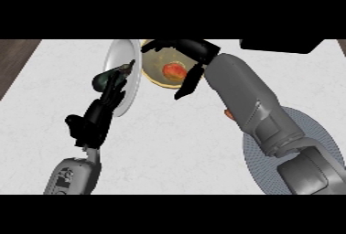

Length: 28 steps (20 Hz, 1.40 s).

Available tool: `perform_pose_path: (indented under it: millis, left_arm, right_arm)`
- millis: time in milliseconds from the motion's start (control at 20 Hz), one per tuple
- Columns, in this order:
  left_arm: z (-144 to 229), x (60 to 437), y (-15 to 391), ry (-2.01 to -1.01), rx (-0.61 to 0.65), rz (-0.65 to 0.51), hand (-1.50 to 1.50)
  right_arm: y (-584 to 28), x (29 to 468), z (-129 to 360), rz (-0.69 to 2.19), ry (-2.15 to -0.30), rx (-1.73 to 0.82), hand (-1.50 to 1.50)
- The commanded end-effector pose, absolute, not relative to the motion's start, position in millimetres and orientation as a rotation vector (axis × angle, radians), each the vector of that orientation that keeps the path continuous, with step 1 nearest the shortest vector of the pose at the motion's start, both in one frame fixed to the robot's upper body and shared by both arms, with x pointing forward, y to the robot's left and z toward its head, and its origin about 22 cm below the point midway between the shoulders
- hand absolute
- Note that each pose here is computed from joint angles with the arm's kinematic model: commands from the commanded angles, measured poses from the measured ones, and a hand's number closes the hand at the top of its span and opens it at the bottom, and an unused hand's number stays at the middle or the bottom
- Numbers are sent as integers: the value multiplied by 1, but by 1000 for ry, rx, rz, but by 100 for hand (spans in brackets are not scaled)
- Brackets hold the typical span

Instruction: Pick the squash from the placemat and place it in the bowl

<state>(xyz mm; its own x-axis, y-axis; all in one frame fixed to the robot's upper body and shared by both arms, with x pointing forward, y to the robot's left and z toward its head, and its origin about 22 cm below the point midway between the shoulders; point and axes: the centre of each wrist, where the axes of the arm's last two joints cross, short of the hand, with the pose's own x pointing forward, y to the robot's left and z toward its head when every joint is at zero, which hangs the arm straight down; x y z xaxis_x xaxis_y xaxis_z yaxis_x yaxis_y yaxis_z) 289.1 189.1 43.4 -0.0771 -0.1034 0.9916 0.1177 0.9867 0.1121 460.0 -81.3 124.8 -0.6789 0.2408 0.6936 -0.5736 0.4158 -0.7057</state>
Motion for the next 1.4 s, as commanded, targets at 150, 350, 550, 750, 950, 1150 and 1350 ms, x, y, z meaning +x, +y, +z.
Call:
perform_pose_path:
  millis: [150, 350, 550, 750, 950, 1150, 1350]
  left_arm:
    - [30, 283, 190, -1629, 0, -179, 0]
    - [47, 295, 200, -1644, 4, -176, 0]
    - [35, 281, 182, -1625, -13, -194, 0]
    - [47, 287, 185, -1649, -17, -197, 0]
    - [43, 287, 187, -1636, -17, -189, 0]
    - [52, 285, 185, -1662, -12, -198, 0]
    - [50, 293, 180, -1653, -32, -184, 0]
  right_arm:
    - [-100, 471, 151, 1080, -2000, 440, -150]
    - [-127, 478, 159, 1010, -1925, 450, -150]
    - [-142, 482, 173, 953, -1865, 518, -150]
    - [-164, 485, 180, 925, -1816, 586, -150]
    - [-192, 485, 181, 919, -1792, 625, -150]
    - [-199, 482, 162, 921, -1774, 649, -150]
    - [-196, 479, 150, 946, -1759, 650, -150]
